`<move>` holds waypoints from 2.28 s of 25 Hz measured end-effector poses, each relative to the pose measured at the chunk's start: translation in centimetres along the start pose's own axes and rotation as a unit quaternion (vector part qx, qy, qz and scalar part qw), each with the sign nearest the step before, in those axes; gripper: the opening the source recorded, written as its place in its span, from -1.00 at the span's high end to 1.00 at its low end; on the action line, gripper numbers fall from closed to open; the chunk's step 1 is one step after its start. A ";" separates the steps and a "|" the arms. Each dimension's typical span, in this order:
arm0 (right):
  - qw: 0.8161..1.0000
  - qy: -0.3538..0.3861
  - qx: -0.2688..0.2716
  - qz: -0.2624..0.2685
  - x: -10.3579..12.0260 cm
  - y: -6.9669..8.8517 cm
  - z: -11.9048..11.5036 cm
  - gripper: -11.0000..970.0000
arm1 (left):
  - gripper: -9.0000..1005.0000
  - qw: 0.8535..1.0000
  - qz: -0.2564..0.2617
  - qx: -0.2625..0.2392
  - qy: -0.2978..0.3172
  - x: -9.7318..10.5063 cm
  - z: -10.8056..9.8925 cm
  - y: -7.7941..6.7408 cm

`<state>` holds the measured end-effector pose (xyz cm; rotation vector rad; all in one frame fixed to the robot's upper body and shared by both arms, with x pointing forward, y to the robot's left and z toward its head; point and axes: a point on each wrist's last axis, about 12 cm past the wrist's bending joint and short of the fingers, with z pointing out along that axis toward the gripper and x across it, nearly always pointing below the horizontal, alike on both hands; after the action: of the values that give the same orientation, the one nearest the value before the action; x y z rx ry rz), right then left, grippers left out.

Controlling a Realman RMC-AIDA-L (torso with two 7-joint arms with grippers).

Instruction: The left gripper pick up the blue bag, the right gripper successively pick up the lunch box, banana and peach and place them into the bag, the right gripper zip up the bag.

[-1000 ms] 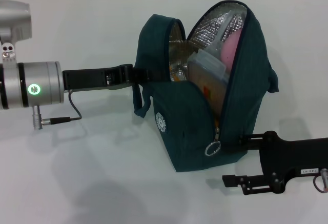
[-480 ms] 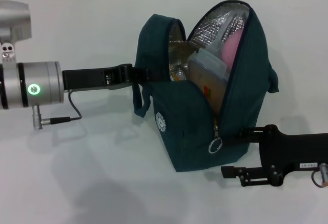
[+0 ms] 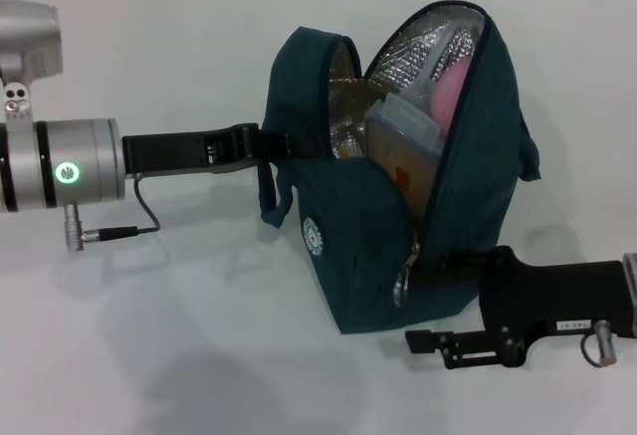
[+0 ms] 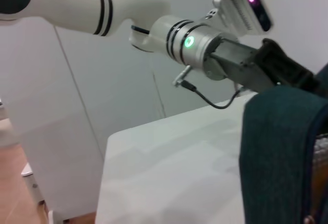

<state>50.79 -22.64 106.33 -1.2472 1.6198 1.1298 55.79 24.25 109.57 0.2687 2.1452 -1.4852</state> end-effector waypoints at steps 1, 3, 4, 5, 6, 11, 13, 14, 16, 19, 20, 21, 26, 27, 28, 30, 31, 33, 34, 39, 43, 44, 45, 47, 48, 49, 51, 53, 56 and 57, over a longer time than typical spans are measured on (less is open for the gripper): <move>1.000 0.001 -0.003 -0.002 -0.1 0.0 0.2 -0.26 | 0.90 1.000 0.000 0.000 0.000 0.0 0.0 0.0; 1.000 0.000 -0.006 -0.003 -0.1 0.0 0.5 -0.25 | 0.90 1.000 0.000 0.000 0.000 0.0 0.0 0.0; 1.000 0.000 -0.006 -0.003 -0.2 0.0 0.5 -0.25 | 0.90 1.000 -0.001 0.000 0.000 0.0 0.0 0.0; 1.000 -0.001 -0.005 -0.003 -0.2 0.0 0.6 -0.25 | 0.90 1.000 -0.001 -0.001 0.000 0.1 -0.1 0.0; 1.000 -0.002 -0.003 -0.002 -0.2 0.0 0.5 -0.24 | 0.90 1.000 -0.002 -0.001 -0.001 0.1 -0.1 0.1; 1.000 -0.012 0.010 0.004 0.0 0.0 0.0 -0.22 | 0.90 1.000 -0.003 -0.001 -0.001 0.2 -0.2 0.1; 1.000 -0.012 0.011 0.004 0.1 0.0 -0.1 -0.22 | 0.90 1.000 -0.003 -0.001 -0.001 0.2 -0.2 0.1; 1.000 -0.012 0.012 0.005 0.1 0.0 -0.1 -0.21 | 0.90 1.000 -0.003 -0.001 -0.001 0.2 -0.2 0.1; 1.000 -0.011 0.015 0.006 0.1 0.0 -0.1 -0.21 | 0.90 1.000 -0.003 0.000 0.000 0.3 -0.2 0.1; 1.000 -0.009 0.020 0.009 0.2 -0.1 -0.1 -0.19 | 0.90 1.000 -0.004 0.000 0.000 0.3 -0.2 0.1; 1.000 -0.009 0.022 0.011 0.3 -0.1 -0.1 -0.19 | 0.90 1.000 -0.005 0.000 0.000 0.4 -0.3 0.1; 1.000 -0.008 0.023 0.013 0.3 -0.1 -0.1 -0.19 | 0.90 1.000 -0.005 0.000 0.000 0.4 -0.3 0.1; 0.999 -0.008 0.025 0.022 0.3 -0.2 -0.2 0.02 | 0.90 1.000 -0.006 -0.001 0.000 0.5 -0.3 0.2; 0.999 -0.008 0.025 0.022 0.3 -0.2 -0.2 0.09 | 0.90 1.000 -0.006 -0.001 0.000 0.5 -0.3 0.2; 0.999 -0.009 0.025 0.022 0.3 -0.2 -0.2 0.15 | 0.90 1.000 -0.007 -0.001 -0.001 0.5 -0.4 0.2; 0.999 -0.011 0.027 0.024 0.3 -0.2 -0.4 0.26 | 0.90 1.000 -0.007 -0.001 -0.001 0.5 -0.4 0.2; 0.999 -0.011 0.028 0.025 0.4 -0.1 -0.4 0.29 | 0.90 1.000 -0.007 -0.001 -0.001 0.6 -0.4 0.2; 0.999 -0.010 0.031 0.025 0.5 -0.1 -0.5 0.36 | 0.90 1.000 -0.007 -0.001 -0.001 0.5 -0.4 0.2; 0.999 -0.010 0.032 0.025 0.5 -0.1 -0.5 0.40 | 0.90 1.000 -0.007 -0.001 -0.001 0.5 -0.4 0.2; 0.999 -0.007 0.039 0.024 0.7 -0.2 -0.5 0.60 | 0.90 1.000 -0.007 -0.001 -0.002 0.6 -0.4 0.2; 0.999 -0.010 0.045 0.024 0.6 -0.4 -0.5 0.75 | 0.90 1.000 -0.008 -0.001 -0.002 0.6 -0.4 0.2; 0.999 -0.011 0.046 0.024 0.6 -0.4 -0.5 0.78 | 0.90 1.000 -0.008 -0.001 -0.002 0.6 -0.4 0.2; 0.999 -0.011 0.046 0.024 0.6 -0.4 -0.5 0.82 | 0.90 1.000 -0.008 -0.001 -0.002 0.6 -0.4 0.2; 0.999 -0.011 0.046 0.023 0.5 -0.4 -0.5 0.89 | 0.90 1.000 -0.008 0.000 -0.003 0.6 -0.4 0.2; 0.999 -0.012 0.045 0.022 0.5 -0.4 -0.5 0.92 | 0.90 1.000 -0.008 0.000 -0.003 0.6 -0.4 0.2; 0.999 -0.012 0.044 0.021 0.4 -0.4 -0.5 0.93 | 0.90 1.000 -0.007 0.000 -0.004 0.5 -0.4 0.2; 0.999 -0.013 0.042 0.019 0.4 -0.3 -0.6 0.94 | 0.90 1.000 -0.002 0.001 -0.005 0.5 -0.4 0.2; 0.999 -0.015 0.039 0.015 0.2 -0.3 -0.7 0.95 | 0.90 1.000 0.005 0.003 -0.009 0.5 -0.5 0.2; 0.999 -0.018 0.039 0.005 -0.1 0.0 -1.1 0.96 | 0.90 0.999 0.016 0.010 -0.028 0.5 -0.8 0.2; 0.999 -0.018 0.040 0.001 -0.1 0.0 -1.2 0.96 | 0.90 0.999 0.021 0.012 -0.036 0.5 -1.0 0.2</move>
<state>50.71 -23.78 106.83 -1.1675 1.6235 1.0734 55.12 25.16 109.43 0.2627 2.0531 -1.4754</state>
